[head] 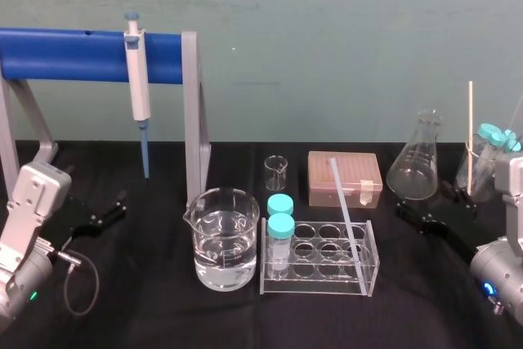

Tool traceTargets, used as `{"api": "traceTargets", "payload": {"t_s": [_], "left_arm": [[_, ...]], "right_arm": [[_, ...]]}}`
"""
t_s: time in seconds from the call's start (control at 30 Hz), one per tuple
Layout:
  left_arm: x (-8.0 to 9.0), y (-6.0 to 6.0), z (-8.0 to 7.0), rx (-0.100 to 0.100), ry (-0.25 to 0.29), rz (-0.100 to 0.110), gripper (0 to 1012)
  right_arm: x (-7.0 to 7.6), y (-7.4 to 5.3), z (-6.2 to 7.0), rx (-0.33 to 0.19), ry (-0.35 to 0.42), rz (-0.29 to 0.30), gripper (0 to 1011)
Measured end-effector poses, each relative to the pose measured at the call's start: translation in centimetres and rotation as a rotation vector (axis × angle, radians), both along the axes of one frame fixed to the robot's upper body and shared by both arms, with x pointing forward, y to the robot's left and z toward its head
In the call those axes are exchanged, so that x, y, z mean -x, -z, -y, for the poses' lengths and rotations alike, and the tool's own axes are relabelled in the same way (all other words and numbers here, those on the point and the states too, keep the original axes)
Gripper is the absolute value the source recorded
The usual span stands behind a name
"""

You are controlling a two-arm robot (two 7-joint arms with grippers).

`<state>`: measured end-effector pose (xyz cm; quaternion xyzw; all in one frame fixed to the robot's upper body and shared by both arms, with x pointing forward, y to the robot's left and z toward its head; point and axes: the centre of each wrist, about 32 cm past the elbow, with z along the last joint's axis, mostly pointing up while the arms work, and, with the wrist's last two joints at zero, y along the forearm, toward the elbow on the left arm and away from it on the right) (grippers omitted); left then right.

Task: Pick up the stirring rod with one hand, then place it down.

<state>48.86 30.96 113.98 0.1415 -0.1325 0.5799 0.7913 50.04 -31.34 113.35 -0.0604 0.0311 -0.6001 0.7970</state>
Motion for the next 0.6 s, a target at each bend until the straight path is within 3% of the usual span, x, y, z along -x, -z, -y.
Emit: {"api": "traceTargets", "payload": {"t_s": [0.6], "left_arm": [[0.00, 0.00, 0.00, 0.000, 0.000, 0.000, 1000]], "right_arm": [[0.03, -0.10, 0.04, -0.002, 0.002, 0.010, 1003]]}}
